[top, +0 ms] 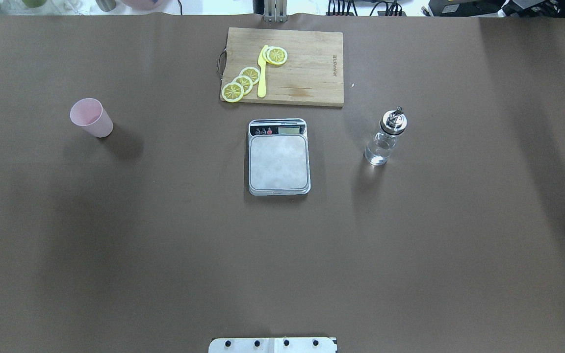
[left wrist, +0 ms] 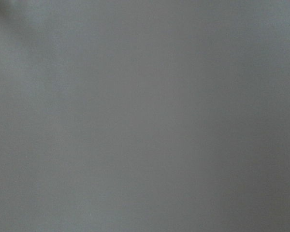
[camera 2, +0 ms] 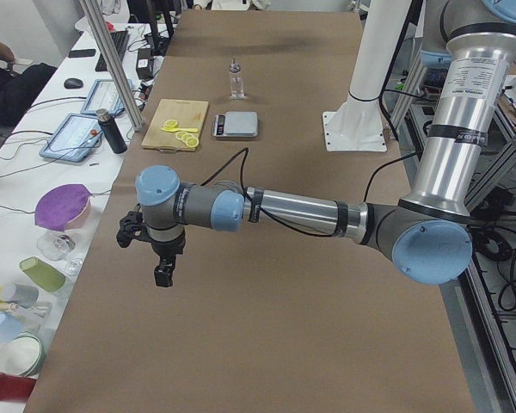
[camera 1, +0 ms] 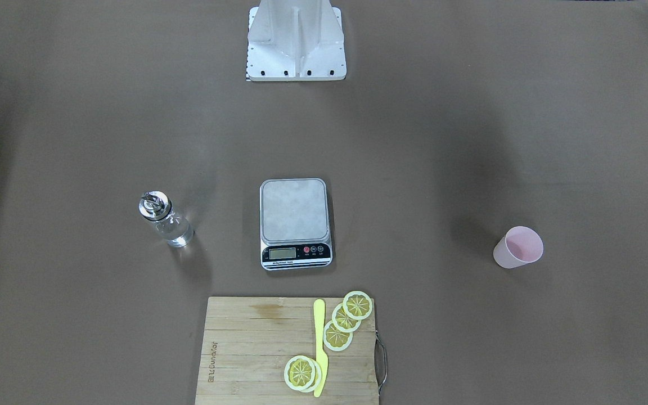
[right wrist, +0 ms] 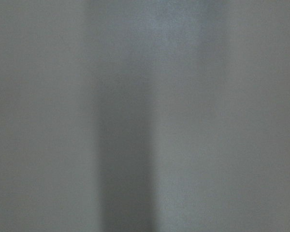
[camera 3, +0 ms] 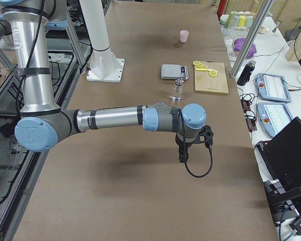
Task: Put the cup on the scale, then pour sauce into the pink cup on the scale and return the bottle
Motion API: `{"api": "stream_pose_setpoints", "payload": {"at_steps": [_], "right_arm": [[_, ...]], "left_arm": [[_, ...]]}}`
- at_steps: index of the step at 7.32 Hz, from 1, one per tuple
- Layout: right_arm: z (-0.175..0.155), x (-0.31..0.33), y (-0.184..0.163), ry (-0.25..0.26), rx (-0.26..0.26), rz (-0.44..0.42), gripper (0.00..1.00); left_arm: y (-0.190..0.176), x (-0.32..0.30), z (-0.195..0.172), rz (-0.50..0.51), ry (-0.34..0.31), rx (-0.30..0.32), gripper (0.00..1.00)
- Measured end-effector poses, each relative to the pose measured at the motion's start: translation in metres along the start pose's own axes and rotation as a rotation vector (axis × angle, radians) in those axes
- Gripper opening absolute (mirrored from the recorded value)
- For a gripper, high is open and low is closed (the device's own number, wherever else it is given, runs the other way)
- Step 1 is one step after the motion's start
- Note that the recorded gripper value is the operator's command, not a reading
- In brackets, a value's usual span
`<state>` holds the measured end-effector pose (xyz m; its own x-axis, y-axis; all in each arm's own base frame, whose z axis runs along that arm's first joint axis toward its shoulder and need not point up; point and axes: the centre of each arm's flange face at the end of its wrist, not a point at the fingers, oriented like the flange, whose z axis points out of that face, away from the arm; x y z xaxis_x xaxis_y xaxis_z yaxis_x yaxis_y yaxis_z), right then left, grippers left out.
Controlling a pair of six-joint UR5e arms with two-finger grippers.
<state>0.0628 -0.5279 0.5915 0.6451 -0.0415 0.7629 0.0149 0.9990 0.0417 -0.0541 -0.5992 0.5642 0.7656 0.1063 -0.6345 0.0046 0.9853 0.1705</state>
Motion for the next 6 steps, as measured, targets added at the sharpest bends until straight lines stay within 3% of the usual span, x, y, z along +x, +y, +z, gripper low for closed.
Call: {"api": "stream_pose_setpoints", "payload": {"at_steps": [3,6], "right_arm": [[0.0,0.0,0.0,-0.001,0.001,0.0,1.0],[-0.001,-0.001,0.0,0.0,0.001,-0.001,1.0]], "left_arm": [[-0.021,0.122,-0.004,-0.025,0.039,0.029,0.98],[-0.02,0.233,0.051,-0.107,0.114,-0.007,0.97]]}}
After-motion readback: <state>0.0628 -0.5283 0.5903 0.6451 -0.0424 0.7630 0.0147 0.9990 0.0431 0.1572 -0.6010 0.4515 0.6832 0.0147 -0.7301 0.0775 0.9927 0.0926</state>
